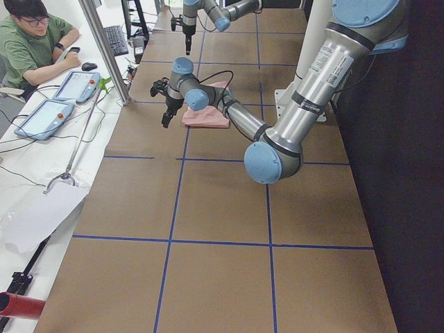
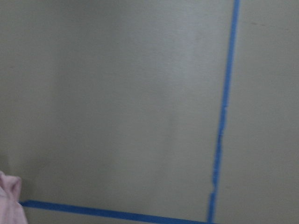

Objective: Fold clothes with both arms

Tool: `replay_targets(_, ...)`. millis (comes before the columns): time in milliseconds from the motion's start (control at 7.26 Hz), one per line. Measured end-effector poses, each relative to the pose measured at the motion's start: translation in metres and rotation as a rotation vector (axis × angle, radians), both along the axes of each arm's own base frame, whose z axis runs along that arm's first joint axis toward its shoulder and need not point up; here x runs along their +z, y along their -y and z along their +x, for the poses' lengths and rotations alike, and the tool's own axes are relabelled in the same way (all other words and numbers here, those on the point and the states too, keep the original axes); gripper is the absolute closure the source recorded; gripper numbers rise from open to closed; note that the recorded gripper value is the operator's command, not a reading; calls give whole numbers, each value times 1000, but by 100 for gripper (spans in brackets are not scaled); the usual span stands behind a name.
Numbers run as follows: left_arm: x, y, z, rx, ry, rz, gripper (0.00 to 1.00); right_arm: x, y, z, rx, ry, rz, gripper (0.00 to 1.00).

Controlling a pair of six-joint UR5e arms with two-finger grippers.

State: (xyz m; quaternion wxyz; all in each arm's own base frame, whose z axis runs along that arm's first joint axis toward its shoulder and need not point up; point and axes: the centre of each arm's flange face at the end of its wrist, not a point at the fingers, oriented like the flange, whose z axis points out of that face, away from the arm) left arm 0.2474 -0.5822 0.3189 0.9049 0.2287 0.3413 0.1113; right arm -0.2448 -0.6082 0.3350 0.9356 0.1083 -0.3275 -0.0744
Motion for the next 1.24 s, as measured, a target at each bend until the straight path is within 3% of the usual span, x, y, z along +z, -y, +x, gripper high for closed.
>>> replay_targets(275,65,-19,-151,80,139,74,0,93,-35,148,-128,-27,35,0)
replay_targets(413,116,-34,-225,98,172,58,0,152,-67,212,-163,-12,13,0)
replay_targets(688,220,-88,-289,92,95,-100,0,253,-148,276,-136,45,-120,0)
replay_targets(826,249,-101,-310,56,70,-155,0,280,-170,288,-117,53,-171,0)
replay_targets(964,275,-113,-335,14,21,-210,0,300,-184,296,-99,59,-216,0)
replay_targets(1239,302,-143,-345,8,-103,-258,0,311,-192,300,-85,62,-241,0)
